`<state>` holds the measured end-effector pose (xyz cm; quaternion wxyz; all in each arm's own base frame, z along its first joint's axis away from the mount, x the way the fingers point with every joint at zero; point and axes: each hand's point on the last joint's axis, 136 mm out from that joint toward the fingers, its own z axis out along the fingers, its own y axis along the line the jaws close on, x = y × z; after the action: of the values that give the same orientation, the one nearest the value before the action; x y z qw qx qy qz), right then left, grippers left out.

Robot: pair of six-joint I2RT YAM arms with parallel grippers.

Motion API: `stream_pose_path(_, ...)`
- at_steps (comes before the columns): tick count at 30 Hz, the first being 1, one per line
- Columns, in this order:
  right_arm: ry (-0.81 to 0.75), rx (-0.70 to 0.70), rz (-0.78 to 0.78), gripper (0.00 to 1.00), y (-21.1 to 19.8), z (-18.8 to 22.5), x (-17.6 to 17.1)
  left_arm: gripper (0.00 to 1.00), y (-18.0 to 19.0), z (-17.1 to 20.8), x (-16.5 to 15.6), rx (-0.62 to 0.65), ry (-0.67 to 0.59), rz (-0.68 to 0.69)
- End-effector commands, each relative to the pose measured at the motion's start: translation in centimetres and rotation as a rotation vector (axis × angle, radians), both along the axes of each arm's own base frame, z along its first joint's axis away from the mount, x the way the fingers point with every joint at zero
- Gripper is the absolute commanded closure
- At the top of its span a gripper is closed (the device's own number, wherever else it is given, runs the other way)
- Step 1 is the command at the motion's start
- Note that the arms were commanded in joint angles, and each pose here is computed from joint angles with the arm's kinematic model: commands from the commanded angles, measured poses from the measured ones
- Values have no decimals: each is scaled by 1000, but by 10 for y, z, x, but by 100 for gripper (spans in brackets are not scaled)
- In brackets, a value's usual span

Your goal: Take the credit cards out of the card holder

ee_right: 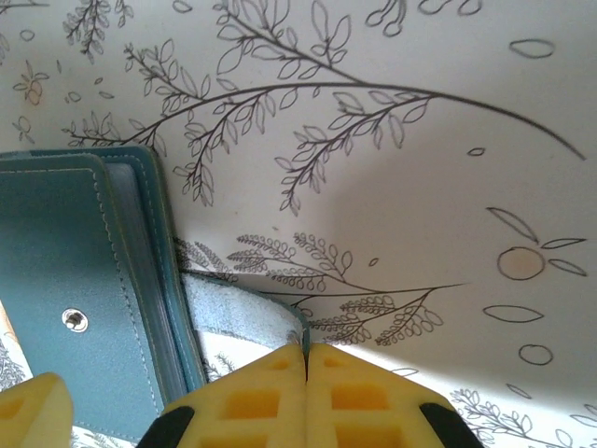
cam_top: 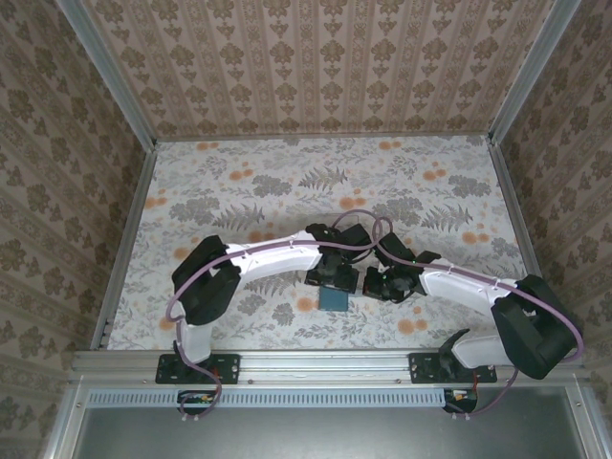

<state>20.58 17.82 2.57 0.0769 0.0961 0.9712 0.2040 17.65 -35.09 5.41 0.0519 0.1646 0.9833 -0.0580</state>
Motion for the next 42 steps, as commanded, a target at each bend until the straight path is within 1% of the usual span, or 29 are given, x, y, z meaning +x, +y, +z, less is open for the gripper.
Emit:
stream_pose_path(1,-1,24,-7,100,2,2,-2,24,2,-8,-2,57,9,-20)
stream_pose_path(8,0,28,-6,100,2,2,-3,23,0,-15,-3,51,17,-11)
stream_pose_path(24,6,30,-12,100,2,-1,-4,22,-2,-1,5,-16,-29,23)
stream_pose_path(34,10,31,-10,100,2,-1,-4,19,-3,-9,6,-17,-17,31)
stream_pose_path(42,10,31,-9,100,3,0,-3,19,-3,-20,7,1,-6,30)
